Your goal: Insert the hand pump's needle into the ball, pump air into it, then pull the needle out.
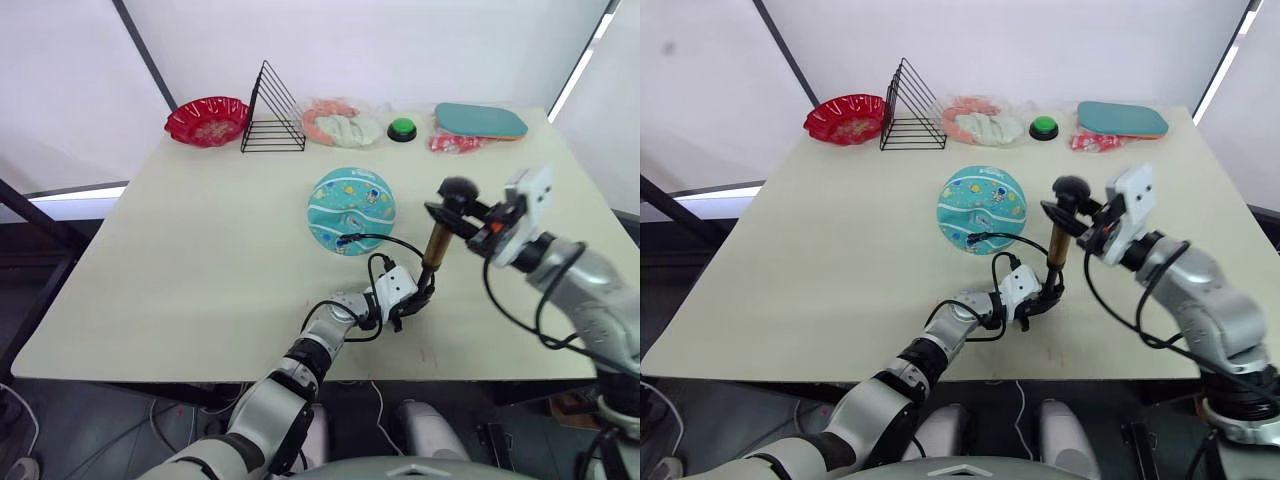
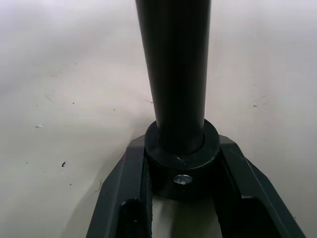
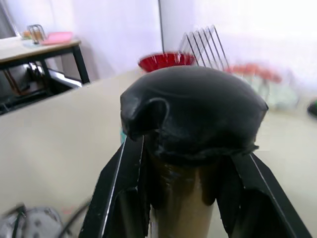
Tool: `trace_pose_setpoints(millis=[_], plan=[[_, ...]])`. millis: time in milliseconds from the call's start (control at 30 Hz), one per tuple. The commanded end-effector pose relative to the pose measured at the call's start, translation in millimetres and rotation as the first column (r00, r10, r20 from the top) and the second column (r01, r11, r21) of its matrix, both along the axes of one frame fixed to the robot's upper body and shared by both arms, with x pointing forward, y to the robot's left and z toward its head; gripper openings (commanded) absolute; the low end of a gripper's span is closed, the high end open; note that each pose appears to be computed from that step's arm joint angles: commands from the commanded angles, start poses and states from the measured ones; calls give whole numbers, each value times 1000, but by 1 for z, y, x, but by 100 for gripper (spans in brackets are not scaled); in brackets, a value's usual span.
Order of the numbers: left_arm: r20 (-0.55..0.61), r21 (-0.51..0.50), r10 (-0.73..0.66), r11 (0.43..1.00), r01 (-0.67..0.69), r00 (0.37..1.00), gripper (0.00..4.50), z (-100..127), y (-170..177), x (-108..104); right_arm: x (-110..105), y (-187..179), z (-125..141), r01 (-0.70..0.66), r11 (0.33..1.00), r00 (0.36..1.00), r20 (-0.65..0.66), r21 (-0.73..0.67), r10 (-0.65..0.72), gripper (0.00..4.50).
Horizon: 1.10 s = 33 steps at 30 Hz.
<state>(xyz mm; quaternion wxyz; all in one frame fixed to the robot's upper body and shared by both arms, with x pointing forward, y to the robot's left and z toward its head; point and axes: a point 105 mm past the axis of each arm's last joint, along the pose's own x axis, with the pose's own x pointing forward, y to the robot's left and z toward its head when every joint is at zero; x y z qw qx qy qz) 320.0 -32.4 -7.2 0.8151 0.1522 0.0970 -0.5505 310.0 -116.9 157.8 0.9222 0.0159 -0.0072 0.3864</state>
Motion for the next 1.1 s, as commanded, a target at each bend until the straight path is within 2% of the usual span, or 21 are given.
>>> trace_pose_setpoints(millis=[33, 133, 233, 367, 467, 533, 667, 833, 967, 1033, 1100], plan=[[-97, 80, -22, 996, 30, 995, 106, -32, 9, -19, -7, -13, -112, 45, 985, 952, -292, -169, -94, 112], [-97, 82, -22, 996, 30, 995, 106, -32, 9, -19, -14, -11, -133, 20, 982, 943, -323, -190, -82, 112], [-96, 84, -22, 996, 30, 995, 106, -31, 9, -19, -8, -14, -118, 31, 983, 959, -270, -179, -79, 112], [-98, 86, -27, 996, 36, 995, 106, -32, 8, -20, 6, -25, -37, 84, 991, 993, -70, -107, -92, 112], [-103, 86, -37, 995, 46, 994, 106, -33, 6, -22, 0, -30, 30, 75, 995, 995, 69, -67, -70, 112], [-104, 85, -40, 995, 49, 994, 106, -33, 5, -22, -4, -30, 46, 68, 996, 994, 90, -62, -62, 112], [-103, 86, -48, 995, 57, 993, 106, -33, 4, -22, -21, -34, 112, 43, 998, 978, 206, -45, -33, 112], [-100, 87, -55, 994, 64, 993, 106, -32, 2, -22, -31, -37, 147, 49, 998, 967, 250, -31, -40, 112], [-99, 86, -61, 994, 69, 993, 106, -33, 2, -23, -29, -33, 134, 53, 997, 977, 208, -56, -40, 112], [-101, 82, -56, 995, 64, 993, 106, -32, 2, -22, -18, -34, 98, 71, 995, 992, 109, -64, -64, 112], [-99, 79, -55, 995, 63, 994, 106, -31, 1, -22, -9, -38, 49, 96, 990, 995, -13, -104, -98, 112]])
